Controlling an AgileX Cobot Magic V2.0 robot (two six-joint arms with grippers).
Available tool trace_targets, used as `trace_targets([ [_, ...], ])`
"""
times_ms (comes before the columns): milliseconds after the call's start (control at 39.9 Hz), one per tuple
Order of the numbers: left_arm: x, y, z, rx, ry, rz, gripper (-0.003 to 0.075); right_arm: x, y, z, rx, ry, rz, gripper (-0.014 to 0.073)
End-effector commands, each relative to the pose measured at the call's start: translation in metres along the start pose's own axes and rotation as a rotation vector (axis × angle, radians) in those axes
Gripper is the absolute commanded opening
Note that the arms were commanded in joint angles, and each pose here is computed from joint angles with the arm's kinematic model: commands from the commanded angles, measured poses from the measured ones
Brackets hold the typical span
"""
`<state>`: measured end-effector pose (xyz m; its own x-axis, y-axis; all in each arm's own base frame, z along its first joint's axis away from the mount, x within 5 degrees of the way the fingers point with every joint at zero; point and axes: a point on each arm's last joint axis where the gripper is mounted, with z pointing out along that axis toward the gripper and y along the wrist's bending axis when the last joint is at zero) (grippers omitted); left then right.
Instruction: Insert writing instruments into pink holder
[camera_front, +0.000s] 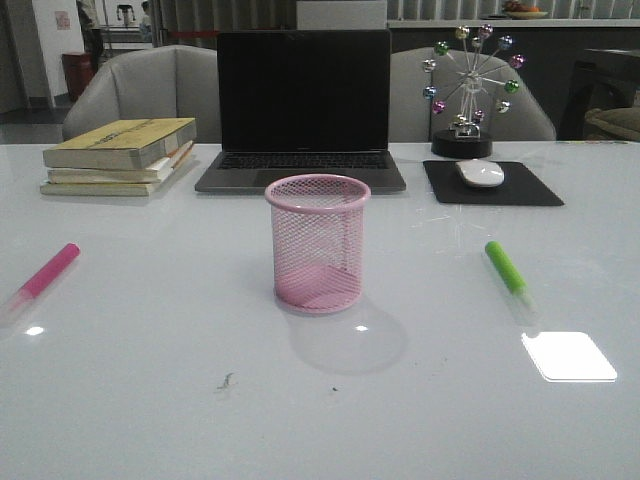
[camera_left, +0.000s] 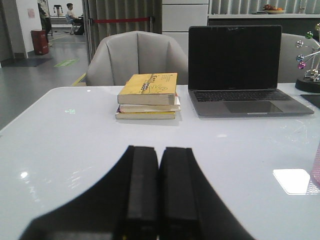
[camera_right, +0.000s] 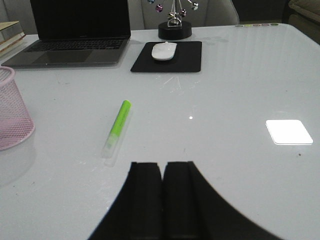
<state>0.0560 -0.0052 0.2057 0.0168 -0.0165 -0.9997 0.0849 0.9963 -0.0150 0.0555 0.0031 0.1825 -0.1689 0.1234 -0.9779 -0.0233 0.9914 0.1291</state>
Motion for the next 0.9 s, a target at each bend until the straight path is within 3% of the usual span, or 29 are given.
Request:
trace_targets([
  [0,-0.0075,0.0008,-0.0020,-0.005,-0.105,-0.008,0.0092,-0.0078,0.0003,-0.0015,-0.003,-0.100,-0.011,0.0050],
  [877,-0.0098,0.0011,-0.0023,-0.009,-0.130,-0.008,0.0092,-0.0087,0.0003,-0.0016,-0.002,-0.110,-0.019,0.0050],
])
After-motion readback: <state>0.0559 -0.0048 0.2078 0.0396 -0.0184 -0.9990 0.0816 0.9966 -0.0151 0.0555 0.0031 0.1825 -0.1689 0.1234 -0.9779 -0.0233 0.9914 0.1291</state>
